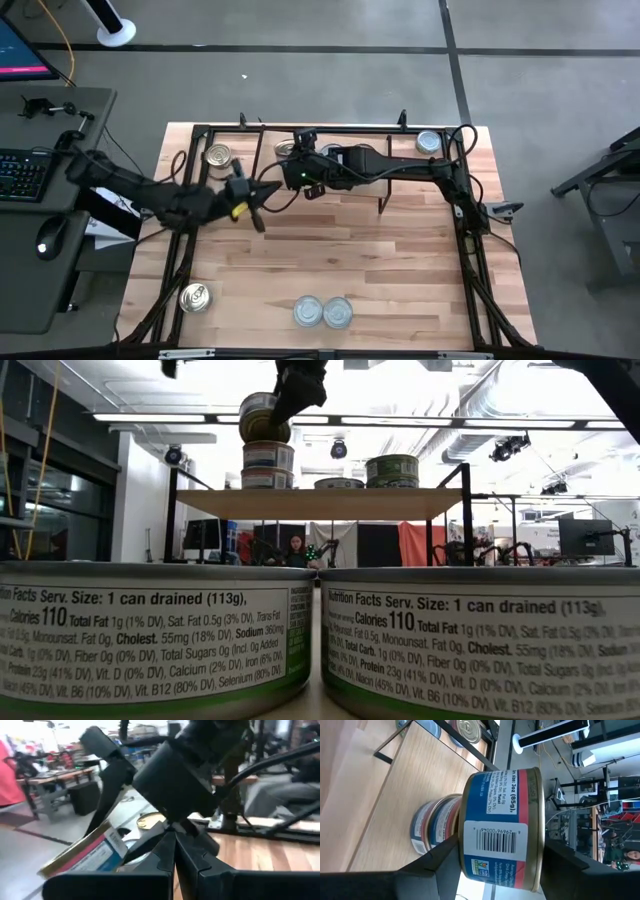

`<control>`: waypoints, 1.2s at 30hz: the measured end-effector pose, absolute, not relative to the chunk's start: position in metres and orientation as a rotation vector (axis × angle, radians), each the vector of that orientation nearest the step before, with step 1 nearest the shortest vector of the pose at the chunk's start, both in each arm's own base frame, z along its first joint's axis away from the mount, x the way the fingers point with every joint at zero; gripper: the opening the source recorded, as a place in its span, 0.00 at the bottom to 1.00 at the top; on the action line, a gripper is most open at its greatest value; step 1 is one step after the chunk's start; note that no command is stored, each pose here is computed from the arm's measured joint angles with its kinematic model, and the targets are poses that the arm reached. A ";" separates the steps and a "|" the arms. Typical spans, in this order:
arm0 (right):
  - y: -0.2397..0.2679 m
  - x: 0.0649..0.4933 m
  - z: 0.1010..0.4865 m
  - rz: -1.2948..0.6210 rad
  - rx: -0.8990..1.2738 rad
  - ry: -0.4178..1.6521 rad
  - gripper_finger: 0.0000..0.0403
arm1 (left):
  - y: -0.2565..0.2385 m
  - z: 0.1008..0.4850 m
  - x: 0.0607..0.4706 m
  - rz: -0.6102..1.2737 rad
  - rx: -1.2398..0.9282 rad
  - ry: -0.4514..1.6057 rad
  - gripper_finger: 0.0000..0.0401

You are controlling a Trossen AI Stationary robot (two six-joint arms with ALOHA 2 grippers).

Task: Stack canned seafood by type on shelf
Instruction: Stack the blue-pink tuna can on top of the blue-pink tuna can on the shelf

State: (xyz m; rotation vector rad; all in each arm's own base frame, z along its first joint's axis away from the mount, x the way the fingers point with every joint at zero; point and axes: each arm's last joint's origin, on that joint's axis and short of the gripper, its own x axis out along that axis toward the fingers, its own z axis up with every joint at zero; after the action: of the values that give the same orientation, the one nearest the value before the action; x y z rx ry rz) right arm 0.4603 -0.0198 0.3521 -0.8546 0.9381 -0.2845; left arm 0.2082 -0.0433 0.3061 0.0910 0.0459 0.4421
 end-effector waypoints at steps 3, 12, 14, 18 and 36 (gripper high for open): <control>-0.020 0.460 0.352 -0.285 -0.855 0.937 0.52 | -0.026 0.303 0.213 0.438 0.079 0.069 0.00; -0.018 0.460 0.352 -0.287 -0.859 0.937 0.52 | 0.011 0.296 0.222 0.440 0.045 0.114 0.00; -0.018 0.460 0.352 -0.288 -0.859 0.937 0.52 | 0.016 0.291 0.226 0.413 0.025 0.130 0.00; -0.015 0.460 0.353 -0.290 -0.865 0.937 0.52 | 0.022 0.280 0.236 0.412 0.022 0.180 0.00; 0.007 0.450 0.376 -0.276 -0.857 0.910 0.52 | 0.028 0.272 0.241 0.536 0.074 0.226 0.00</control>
State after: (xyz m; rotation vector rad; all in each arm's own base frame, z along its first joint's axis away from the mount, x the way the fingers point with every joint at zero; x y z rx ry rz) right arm 0.4497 0.0073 0.3758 -0.8571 0.9097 -0.2763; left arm 0.2406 0.0280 0.2720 0.0742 0.2259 0.5359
